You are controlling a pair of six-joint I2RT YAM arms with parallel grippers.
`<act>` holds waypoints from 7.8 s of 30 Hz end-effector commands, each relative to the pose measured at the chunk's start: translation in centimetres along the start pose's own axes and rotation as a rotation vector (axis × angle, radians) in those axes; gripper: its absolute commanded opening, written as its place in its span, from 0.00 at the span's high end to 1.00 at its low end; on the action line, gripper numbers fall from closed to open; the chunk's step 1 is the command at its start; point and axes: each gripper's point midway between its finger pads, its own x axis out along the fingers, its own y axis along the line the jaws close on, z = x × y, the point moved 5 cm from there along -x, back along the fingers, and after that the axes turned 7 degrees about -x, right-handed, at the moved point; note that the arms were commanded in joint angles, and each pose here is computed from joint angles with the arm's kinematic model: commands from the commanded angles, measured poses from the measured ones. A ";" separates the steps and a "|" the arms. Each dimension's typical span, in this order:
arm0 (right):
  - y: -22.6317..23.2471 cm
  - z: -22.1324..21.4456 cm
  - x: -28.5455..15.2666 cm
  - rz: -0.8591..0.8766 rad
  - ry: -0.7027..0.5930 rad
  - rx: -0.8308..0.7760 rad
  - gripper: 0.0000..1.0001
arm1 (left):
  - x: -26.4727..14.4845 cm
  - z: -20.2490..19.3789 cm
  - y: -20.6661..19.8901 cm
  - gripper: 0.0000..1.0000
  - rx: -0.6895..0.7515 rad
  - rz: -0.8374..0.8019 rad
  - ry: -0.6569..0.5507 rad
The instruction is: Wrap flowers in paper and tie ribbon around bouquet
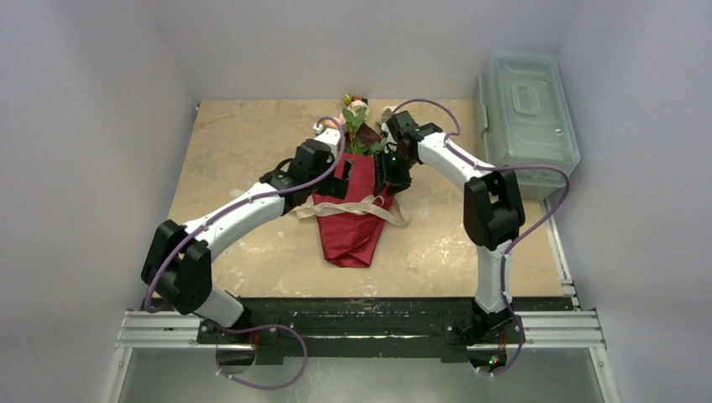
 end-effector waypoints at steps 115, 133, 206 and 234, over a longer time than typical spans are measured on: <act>-11.5 1.0 3.3 -0.404 -0.055 1.171 0.33 | 5.8 -6.5 12.2 1.00 -0.789 0.189 0.062; -12.3 4.8 -0.8 -0.336 -0.233 1.035 1.00 | 5.1 -6.0 13.0 1.00 -0.740 0.193 0.060; -12.3 1.6 -0.4 -0.207 -0.265 1.267 0.32 | 1.1 -2.5 11.4 0.43 -0.941 0.197 0.101; -13.7 3.7 1.2 -0.125 -0.358 1.278 1.00 | 4.7 -6.5 5.6 0.41 -1.547 0.149 0.338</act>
